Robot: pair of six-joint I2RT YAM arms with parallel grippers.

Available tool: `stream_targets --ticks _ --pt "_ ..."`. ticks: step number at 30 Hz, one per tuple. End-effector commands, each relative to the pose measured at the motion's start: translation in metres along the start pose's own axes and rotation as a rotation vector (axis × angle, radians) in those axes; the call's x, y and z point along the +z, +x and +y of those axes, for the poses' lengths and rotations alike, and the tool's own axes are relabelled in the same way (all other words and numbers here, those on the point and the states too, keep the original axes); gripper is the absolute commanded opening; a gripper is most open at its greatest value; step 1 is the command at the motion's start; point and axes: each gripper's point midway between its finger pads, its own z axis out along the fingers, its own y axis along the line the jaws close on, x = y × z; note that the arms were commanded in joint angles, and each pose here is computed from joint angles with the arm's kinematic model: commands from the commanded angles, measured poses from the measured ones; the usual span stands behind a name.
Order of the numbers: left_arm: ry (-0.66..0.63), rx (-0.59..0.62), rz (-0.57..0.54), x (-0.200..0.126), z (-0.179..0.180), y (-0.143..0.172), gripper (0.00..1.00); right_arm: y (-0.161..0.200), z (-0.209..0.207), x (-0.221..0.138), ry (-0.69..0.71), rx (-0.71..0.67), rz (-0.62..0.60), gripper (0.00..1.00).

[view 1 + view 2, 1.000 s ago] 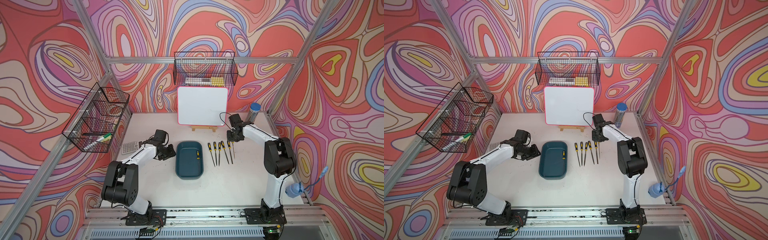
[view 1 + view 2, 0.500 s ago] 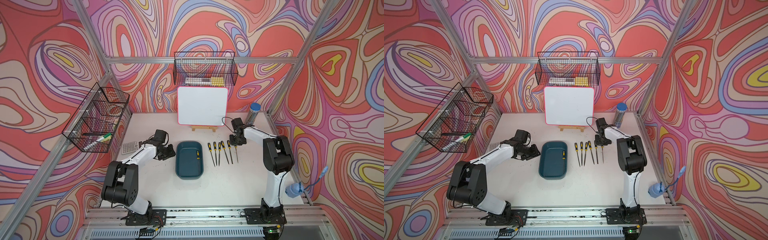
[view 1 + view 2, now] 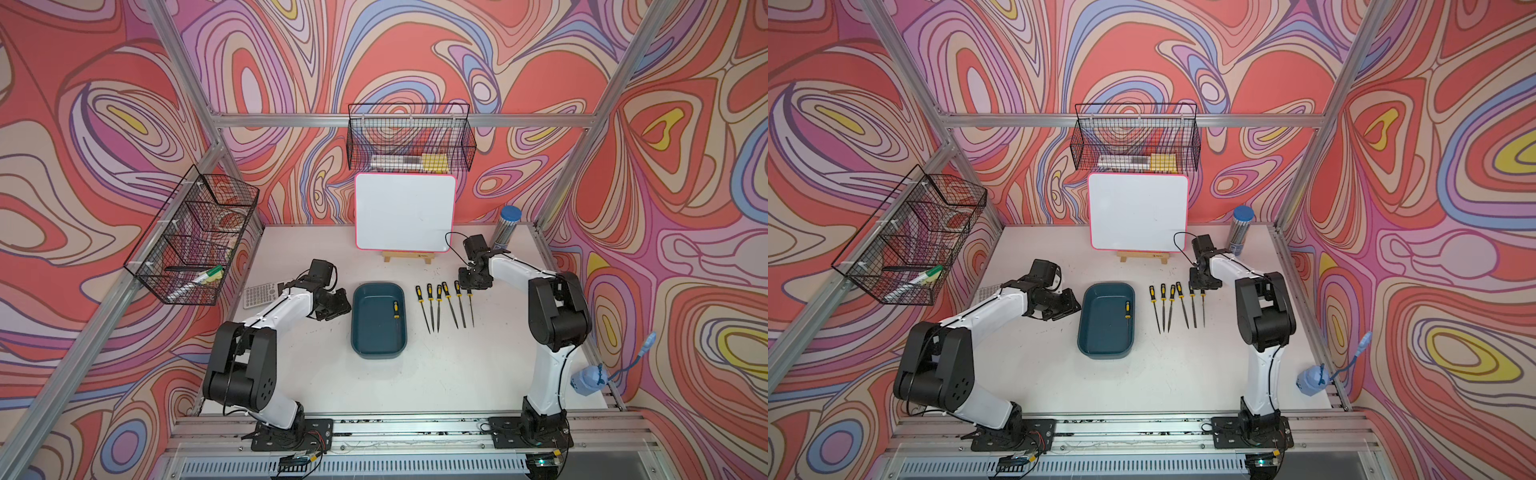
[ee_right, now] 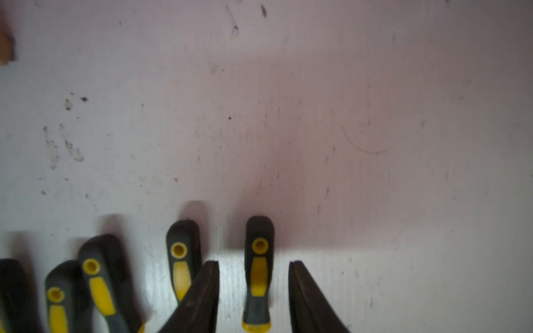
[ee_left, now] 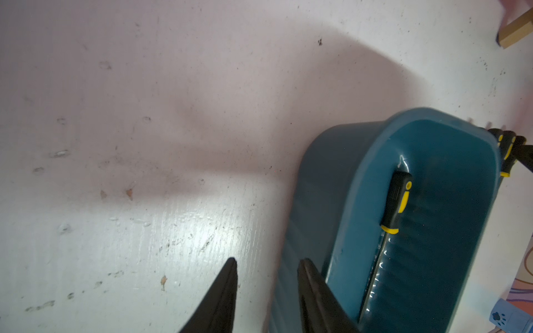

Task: Take the file tool out of the storage box
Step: Place the file tool at the center of the board.

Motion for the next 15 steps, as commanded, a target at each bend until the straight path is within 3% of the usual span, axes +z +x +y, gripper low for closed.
stream_targets --ticks 1,6,9,15 --pt "0.011 0.004 -0.002 -0.001 -0.006 -0.005 0.40 -0.024 0.022 -0.046 -0.063 0.017 -0.134 0.42" --pt "0.034 -0.001 0.004 -0.003 -0.013 -0.007 0.40 -0.018 0.118 -0.083 -0.162 -0.126 -0.258 0.44" --pt "0.055 0.017 0.001 -0.008 -0.026 -0.010 0.40 -0.005 0.166 -0.092 -0.243 -0.140 -0.281 0.44" --pt "0.036 0.066 0.015 -0.010 -0.037 -0.010 0.40 0.012 0.208 -0.084 -0.310 -0.146 -0.255 0.44"
